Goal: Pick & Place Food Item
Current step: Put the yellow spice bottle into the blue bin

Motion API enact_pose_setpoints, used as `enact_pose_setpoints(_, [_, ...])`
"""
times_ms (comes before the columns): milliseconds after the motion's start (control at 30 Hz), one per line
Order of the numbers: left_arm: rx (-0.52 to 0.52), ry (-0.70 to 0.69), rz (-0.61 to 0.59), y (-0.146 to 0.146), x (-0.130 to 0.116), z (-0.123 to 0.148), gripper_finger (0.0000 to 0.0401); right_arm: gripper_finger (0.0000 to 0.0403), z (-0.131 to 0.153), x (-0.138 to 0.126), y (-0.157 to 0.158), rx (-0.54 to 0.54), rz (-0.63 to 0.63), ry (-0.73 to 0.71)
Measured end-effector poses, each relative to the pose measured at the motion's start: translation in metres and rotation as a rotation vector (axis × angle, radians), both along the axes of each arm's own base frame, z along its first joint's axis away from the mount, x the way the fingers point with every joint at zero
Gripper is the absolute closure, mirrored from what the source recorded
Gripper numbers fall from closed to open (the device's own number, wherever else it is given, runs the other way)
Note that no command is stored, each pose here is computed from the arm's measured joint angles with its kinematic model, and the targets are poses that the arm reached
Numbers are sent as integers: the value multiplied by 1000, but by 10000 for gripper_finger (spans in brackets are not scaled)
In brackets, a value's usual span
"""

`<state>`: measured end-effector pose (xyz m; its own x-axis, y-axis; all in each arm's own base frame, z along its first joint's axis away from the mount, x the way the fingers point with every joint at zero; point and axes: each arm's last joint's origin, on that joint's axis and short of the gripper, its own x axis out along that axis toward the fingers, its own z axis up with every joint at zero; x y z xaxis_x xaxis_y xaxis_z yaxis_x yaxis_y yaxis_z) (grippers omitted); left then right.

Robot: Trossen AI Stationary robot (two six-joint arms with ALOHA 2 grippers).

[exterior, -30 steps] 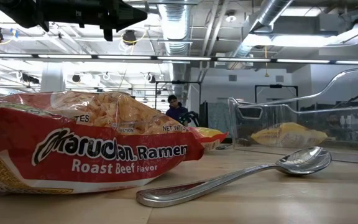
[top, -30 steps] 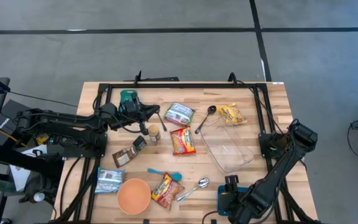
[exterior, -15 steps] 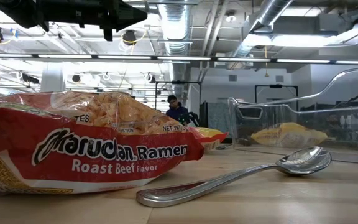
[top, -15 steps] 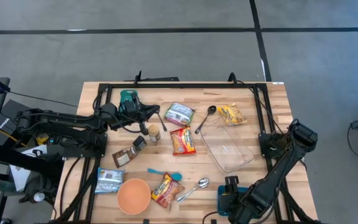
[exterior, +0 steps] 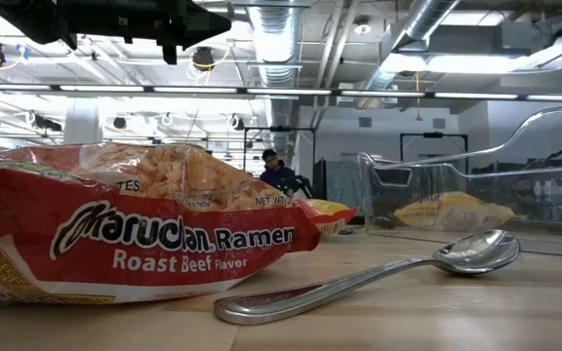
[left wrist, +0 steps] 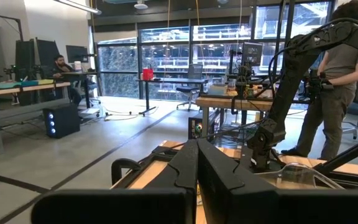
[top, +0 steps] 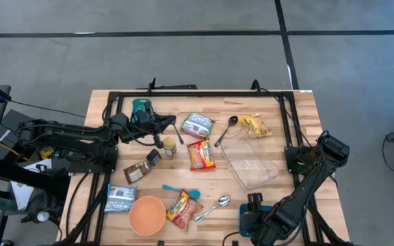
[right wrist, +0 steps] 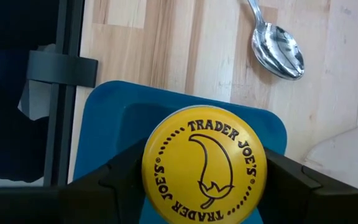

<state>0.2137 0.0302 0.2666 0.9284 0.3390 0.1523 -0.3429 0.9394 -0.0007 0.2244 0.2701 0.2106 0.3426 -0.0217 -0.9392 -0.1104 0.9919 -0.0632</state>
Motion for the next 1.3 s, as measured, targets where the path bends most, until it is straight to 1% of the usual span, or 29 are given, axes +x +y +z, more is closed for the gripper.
enact_pose_setpoints(133, [0,0,0,0,0,0,401,170,-1,-2,-3,-32,-2,24])
enact_pose_setpoints(467, [0,0,0,0,0,0,401,169,-1,-2,-2,-24,-3,16])
enact_pose_setpoints(767, [0,0,0,0,0,0,401,148,0,-2,-2,-22,-3,16])
enact_pose_setpoints(1300, [0,0,0,0,0,0,401,147,-1,-2,-3,-25,-10,22])
